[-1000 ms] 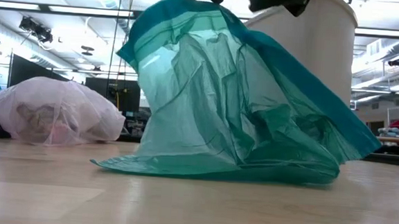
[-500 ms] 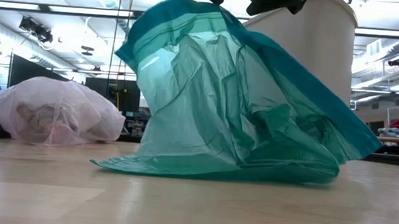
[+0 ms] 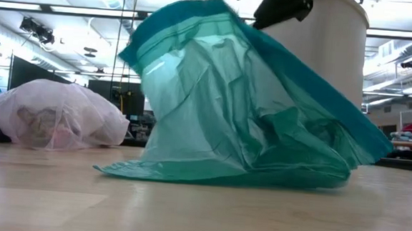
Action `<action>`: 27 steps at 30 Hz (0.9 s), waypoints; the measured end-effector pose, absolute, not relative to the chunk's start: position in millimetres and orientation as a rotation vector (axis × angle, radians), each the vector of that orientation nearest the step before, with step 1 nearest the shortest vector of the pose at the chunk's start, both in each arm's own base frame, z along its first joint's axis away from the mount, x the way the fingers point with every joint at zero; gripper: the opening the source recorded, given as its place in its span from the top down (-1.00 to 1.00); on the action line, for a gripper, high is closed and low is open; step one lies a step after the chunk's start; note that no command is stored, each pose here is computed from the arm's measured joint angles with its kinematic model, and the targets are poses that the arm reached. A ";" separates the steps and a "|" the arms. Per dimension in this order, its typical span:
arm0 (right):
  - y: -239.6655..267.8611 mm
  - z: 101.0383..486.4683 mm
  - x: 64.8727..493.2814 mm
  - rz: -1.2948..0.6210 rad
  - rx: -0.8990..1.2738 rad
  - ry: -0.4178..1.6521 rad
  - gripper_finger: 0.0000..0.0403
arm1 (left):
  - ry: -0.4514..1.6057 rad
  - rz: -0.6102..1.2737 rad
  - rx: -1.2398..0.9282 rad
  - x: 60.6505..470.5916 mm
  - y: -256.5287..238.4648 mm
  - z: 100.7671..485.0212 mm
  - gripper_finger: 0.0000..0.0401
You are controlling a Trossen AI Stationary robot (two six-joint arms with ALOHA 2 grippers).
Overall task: Place trash/remove bag and relplace
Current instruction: Put the blue trash bag into the white trash bin
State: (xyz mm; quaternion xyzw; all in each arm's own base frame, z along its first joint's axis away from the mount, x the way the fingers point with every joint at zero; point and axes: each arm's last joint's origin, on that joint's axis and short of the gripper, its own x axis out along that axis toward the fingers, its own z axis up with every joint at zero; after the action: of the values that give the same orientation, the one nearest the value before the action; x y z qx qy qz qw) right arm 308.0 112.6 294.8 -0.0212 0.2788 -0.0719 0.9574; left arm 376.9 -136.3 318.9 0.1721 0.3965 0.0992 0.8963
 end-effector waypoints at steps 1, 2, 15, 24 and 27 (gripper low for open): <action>112.0 292.2 310.4 -0.153 -0.045 0.570 0.36 | 0.820 0.205 0.356 377.1 -136.5 319.0 0.24; 112.2 288.6 312.5 -0.156 -0.050 0.581 0.36 | 0.820 0.205 0.355 377.1 -136.4 319.0 0.24; 117.1 257.8 329.2 -0.182 -0.088 0.654 0.42 | 0.991 0.330 0.268 358.8 -129.3 308.4 0.24; 116.7 259.3 328.4 -0.181 -0.087 0.651 0.42 | 0.973 0.413 0.131 337.2 -159.4 307.5 0.24; 116.8 259.2 328.3 -0.177 -0.087 0.654 0.43 | 0.913 0.347 0.130 326.3 -188.6 309.7 0.24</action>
State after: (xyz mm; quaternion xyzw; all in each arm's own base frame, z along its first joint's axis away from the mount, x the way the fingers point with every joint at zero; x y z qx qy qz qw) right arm 328.3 116.8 259.2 -0.0425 0.3206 -0.0867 0.9423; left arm 326.3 -188.6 309.7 0.0623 0.4381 0.1666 0.8811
